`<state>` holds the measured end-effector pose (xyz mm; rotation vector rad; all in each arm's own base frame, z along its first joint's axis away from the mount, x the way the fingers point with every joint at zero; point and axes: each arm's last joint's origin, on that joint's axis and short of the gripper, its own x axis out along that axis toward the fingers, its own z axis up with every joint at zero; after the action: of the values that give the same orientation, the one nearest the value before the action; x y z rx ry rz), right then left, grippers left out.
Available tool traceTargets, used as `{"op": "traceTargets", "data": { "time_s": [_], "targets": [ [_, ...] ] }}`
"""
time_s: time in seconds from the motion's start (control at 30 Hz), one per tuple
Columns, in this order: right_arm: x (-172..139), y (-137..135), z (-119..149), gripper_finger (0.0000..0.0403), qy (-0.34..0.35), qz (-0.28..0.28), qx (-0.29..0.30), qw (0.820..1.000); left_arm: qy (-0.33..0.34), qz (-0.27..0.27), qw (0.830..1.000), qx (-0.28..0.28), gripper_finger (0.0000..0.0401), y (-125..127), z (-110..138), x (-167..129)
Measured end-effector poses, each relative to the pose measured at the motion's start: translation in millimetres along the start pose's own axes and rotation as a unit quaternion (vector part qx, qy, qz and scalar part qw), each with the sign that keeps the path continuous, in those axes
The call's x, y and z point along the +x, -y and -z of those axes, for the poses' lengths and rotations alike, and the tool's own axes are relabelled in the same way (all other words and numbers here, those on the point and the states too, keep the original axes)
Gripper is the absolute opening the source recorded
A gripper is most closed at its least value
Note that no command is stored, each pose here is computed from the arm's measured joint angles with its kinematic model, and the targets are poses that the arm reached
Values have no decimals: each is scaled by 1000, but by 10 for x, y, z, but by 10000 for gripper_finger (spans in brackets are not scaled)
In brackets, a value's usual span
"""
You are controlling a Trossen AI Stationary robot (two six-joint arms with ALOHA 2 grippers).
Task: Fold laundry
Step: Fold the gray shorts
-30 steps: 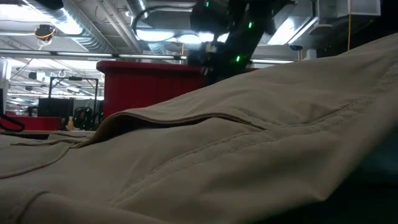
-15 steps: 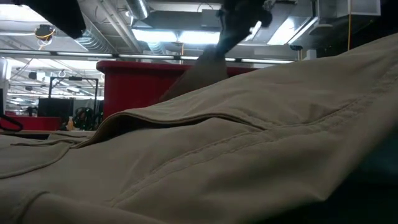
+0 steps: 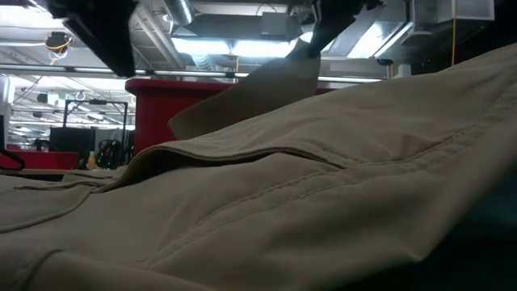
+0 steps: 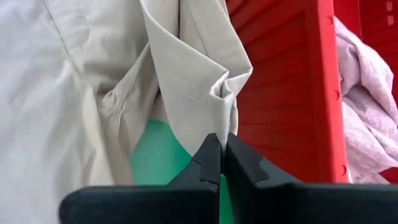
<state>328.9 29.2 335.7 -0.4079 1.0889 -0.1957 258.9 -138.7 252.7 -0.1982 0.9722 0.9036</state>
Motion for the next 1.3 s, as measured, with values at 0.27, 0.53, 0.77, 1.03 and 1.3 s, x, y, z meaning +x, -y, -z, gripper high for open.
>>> {"op": "traceTargets", "data": {
  "time_s": [0.27,0.53,0.77,1.03,1.3],
  "targets": [
    [3,-12,2,12,0,-18,-3,1000,0,-1,1000,31,124,-12,-253,195],
    [3,-12,3,8,0,-18,-7,1000,-20,-8,996,85,124,-99,-536,438],
    [4,-16,27,11,-12,-19,-12,1000,-47,16,994,100,124,-147,-703,587],
    [4,-18,43,11,-20,-20,-16,999,-76,31,992,96,124,-212,-789,718],
    [4,-18,44,12,-20,-20,-16,999,-73,4,993,96,124,-276,-680,1025]
  ]
}}
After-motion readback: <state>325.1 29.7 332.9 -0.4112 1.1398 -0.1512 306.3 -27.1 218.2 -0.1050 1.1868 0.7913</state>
